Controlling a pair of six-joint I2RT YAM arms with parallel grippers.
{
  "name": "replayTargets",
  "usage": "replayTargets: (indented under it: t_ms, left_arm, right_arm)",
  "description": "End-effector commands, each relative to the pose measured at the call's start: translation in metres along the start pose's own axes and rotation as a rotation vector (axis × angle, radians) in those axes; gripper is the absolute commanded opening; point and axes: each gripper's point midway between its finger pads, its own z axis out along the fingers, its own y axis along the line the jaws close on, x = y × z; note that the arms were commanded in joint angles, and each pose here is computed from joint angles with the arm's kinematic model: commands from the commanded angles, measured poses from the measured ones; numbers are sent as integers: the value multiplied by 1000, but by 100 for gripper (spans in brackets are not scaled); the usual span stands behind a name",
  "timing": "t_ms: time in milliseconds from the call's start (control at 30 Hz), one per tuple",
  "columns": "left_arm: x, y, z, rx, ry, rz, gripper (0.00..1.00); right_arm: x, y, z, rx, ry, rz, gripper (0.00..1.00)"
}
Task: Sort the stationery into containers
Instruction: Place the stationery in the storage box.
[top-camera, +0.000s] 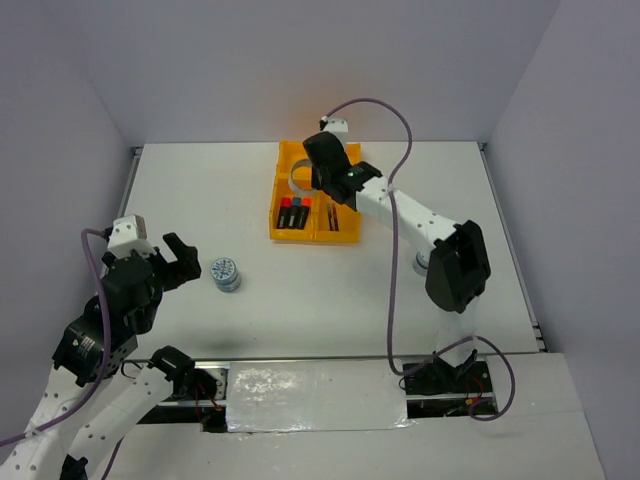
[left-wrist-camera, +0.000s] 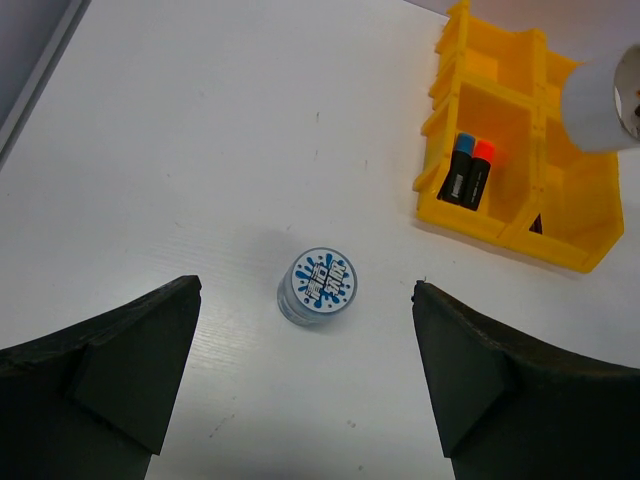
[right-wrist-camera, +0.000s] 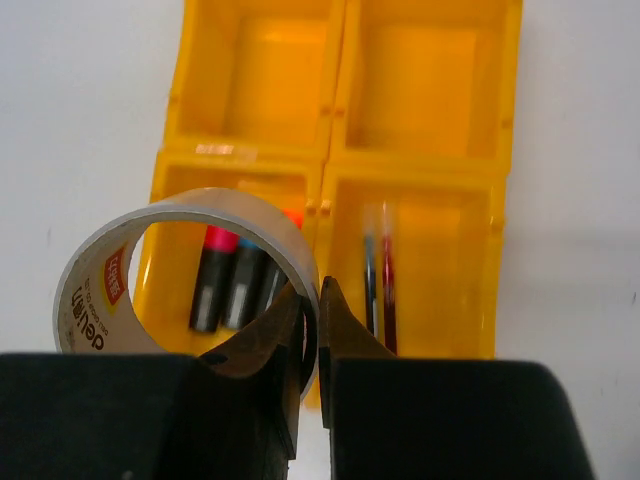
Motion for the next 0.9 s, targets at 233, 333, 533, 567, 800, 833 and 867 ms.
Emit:
replayTargets:
  t_ms: [233, 333, 533, 567, 800, 833, 867]
  left_arm:
    - [0, -15, 6, 67, 7, 42, 99]
    - [0, -18, 6, 86, 9, 49, 99]
    - [2, -24, 7, 114, 18, 63, 99]
    - [3, -25, 7, 120, 24, 66, 99]
    - [4, -29, 7, 142, 27, 76, 99]
    - [4, -29, 7, 143, 28, 78, 99]
    - [4, -30, 7, 145, 27, 77, 99]
  right_arm:
    - [-79, 25, 102, 9, -219, -22, 0]
    - [-83, 23, 119, 7, -247, -15, 0]
    - [-57, 11, 157, 35, -193, -13, 1]
    - [-58, 9, 160, 33, -192, -21, 3]
    - [-42, 1, 176, 17, -145, -54, 19]
    - [-36, 4, 177, 1, -131, -67, 35]
    - [-36, 5, 175, -6, -129, -71, 42]
